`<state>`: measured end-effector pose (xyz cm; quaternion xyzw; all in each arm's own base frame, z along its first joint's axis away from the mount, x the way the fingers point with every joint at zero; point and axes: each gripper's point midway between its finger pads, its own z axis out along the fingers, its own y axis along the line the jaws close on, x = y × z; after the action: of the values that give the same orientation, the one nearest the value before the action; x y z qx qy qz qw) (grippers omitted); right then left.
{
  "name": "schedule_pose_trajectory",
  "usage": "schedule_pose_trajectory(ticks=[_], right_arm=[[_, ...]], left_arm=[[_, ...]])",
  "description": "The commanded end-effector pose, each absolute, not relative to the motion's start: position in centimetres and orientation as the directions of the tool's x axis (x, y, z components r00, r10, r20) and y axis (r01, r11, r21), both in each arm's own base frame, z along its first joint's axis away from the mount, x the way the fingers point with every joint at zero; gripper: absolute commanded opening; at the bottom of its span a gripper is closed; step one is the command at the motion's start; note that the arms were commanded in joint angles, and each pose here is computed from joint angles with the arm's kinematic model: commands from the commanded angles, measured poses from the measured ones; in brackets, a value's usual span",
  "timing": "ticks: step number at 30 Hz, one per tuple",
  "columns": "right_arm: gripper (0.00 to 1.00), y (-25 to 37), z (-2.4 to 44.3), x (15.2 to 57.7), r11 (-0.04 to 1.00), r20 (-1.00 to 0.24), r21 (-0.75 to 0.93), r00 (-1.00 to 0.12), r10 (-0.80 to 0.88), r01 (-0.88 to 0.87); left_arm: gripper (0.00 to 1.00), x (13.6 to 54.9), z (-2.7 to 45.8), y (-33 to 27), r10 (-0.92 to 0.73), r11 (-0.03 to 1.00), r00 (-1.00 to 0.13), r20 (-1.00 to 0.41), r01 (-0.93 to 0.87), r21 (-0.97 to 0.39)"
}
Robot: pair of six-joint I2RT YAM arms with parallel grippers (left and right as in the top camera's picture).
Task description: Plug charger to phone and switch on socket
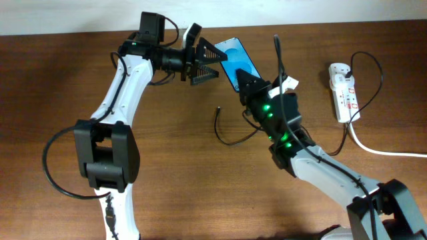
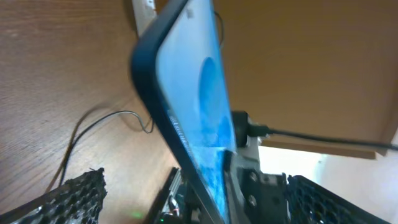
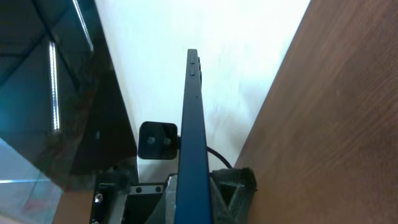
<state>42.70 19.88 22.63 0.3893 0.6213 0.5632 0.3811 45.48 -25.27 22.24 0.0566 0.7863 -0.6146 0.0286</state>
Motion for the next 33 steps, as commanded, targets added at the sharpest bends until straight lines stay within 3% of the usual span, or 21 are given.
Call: schedule_pose_trajectory(ticks=[1, 5, 7, 9, 12, 17, 22, 27, 30, 33], right_arm=[[0.04, 19.9, 25.1, 42.9, 0.076, -0.076, 0.997, -0.301, 0.951, -0.012], [0.04, 20.7, 24.8, 42.4, 0.084, -0.080, 0.996, -0.299, 0.951, 0.001], [0.04, 20.7, 24.3, 42.4, 0.094, -0.085, 0.995, -0.300, 0.950, 0.017], [0.04, 20.9, 24.0, 42.3, 0.100, -0.087, 0.995, -0.313, 0.946, 0.026], [0.04, 21.2, 24.0, 42.2, 0.099, -0.086, 0.995, -0.326, 0.942, 0.025], [0.04, 21.8, 24.6, 42.0, 0.082, -0.075, 0.997, -0.360, 0.930, 0.004], [0.04, 22.2, 25.2, 41.9, 0.013, -0.010, 1.000, -0.378, 0.926, 0.003], [0.04, 22.7, 25.2, 41.6, 0.012, -0.010, 1.000, -0.408, 0.913, 0.003], [0.04, 22.8, 25.6, 41.6, 0.000, -0.004, 1.000, -0.417, 0.909, -0.008], [0.04, 23.0, 26.3, 41.5, -0.023, 0.009, 0.999, -0.429, 0.903, -0.027]], left_arm=[[0.95, 45.8, 21.8, -26.0, 0.032, 0.306, -0.991, -0.127, 0.131, -0.943], [0.89, 46.1, 21.8, -26.3, 0.003, 0.312, -0.998, -0.064, 0.062, -0.948], [0.80, 46.4, 22.0, -26.4, -0.009, 0.307, -0.998, -0.057, 0.051, -0.950], [0.63, 46.6, 22.2, -26.4, -0.009, 0.302, -0.997, -0.076, 0.070, -0.951], [0.45, 46.6, 22.2, -26.4, -0.010, 0.303, -0.997, -0.076, 0.069, -0.951], [0.41, 47.3, 22.8, -26.5, -0.032, 0.286, -0.997, -0.071, 0.059, -0.956], [0.19, 47.5, 23.5, -26.7, -0.024, 0.260, -0.995, -0.093, 0.083, -0.962], [0.18, 47.1, 25.4, -27.1, 0.032, 0.175, -0.986, -0.166, 0.169, -0.970], [0.22, 47.1, 25.4, -27.1, 0.034, 0.172, -0.986, -0.165, 0.168, -0.971], [0.21, 47.0, 25.5, -27.2, 0.039, 0.166, -0.986, -0.164, 0.169, -0.972]])
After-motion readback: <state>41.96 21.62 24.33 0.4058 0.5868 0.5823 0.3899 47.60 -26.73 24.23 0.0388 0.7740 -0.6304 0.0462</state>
